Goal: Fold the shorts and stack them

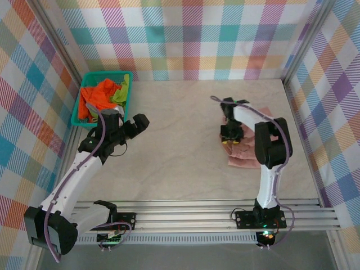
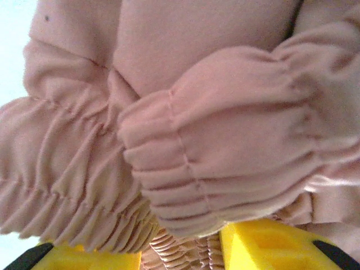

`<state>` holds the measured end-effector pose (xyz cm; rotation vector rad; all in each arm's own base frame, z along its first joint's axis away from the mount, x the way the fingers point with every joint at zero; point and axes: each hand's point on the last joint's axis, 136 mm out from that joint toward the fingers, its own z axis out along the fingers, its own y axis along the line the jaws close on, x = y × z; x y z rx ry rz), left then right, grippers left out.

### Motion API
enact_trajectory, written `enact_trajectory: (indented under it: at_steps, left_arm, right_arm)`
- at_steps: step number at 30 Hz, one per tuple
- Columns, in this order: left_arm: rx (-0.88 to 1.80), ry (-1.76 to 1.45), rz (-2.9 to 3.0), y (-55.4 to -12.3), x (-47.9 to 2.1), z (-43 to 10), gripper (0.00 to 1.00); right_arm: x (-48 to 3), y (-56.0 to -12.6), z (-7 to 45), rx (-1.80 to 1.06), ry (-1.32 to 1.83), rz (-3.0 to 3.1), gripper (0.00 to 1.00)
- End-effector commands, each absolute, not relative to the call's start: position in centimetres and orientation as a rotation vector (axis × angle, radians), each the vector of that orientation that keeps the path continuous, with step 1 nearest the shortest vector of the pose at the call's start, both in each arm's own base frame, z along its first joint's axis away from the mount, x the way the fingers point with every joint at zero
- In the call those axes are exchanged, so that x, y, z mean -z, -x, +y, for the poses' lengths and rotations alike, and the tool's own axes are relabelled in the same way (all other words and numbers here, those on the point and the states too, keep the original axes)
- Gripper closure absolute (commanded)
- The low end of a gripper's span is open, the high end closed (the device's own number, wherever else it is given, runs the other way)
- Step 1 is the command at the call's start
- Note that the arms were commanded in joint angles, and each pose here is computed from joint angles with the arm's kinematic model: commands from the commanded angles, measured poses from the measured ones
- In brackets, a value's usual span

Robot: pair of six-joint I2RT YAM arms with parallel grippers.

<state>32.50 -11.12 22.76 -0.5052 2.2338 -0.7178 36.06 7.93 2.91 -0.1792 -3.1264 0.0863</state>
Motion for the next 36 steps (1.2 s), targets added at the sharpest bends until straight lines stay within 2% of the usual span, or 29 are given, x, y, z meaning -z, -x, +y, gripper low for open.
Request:
enact_trajectory:
  at_steps: [1, 8, 15, 17, 20, 21, 24, 29, 36]
  left_arm:
    - [0.662, 0.494, 2.235, -31.8, -22.9, -10.1, 0.0]
    - [0.58, 0.511, 2.224, -31.5, -23.4, -8.6, 0.0]
    - [0.397, 0.558, 2.22, -32.3, -26.8, -4.3, 0.0]
    - [0.317, 0.586, 2.224, -33.2, -28.5, -2.4, 0.0]
    - [0.176, 0.628, 2.239, -35.1, -30.4, 0.7, 0.0]
    - [0.127, 0.638, 2.252, -35.8, -30.7, 1.6, 0.0]
    - [-0.023, 0.697, 2.3, -38.3, -30.6, 4.7, 0.0]
    - [-0.12, 0.859, 2.365, -42.3, -27.2, 9.4, 0.05]
    - [-0.166, 1.016, 2.426, -46.3, -21.7, 13.9, 0.14]
  right_arm:
    - [-1.8, -35.4, 5.0, -0.085, 0.197, -3.094, 0.61]
    - [-1.6, -35.0, 0.7, -0.218, 0.095, -3.085, 0.61]
    - [-3.7, -34.5, 0.4, -0.181, 0.047, -3.118, 0.55]
    - [-6.0, -35.3, 2.3, -0.006, 0.077, -3.179, 0.47]
    - [-11.1, -37.2, 5.1, 0.259, 0.123, -3.335, 0.2]
    - [-13.0, -37.6, 5.8, 0.329, 0.115, -3.392, 0.14]
    - [-17.8, -38.0, 7.8, 0.549, 0.08, -3.537, 0.01]
    - [-21.7, -36.6, 8.9, 0.778, 0.037, -3.661, 0.01]
    - [-22.0, -34.0, 10.1, 1.004, 0.051, -3.65, 0.0]
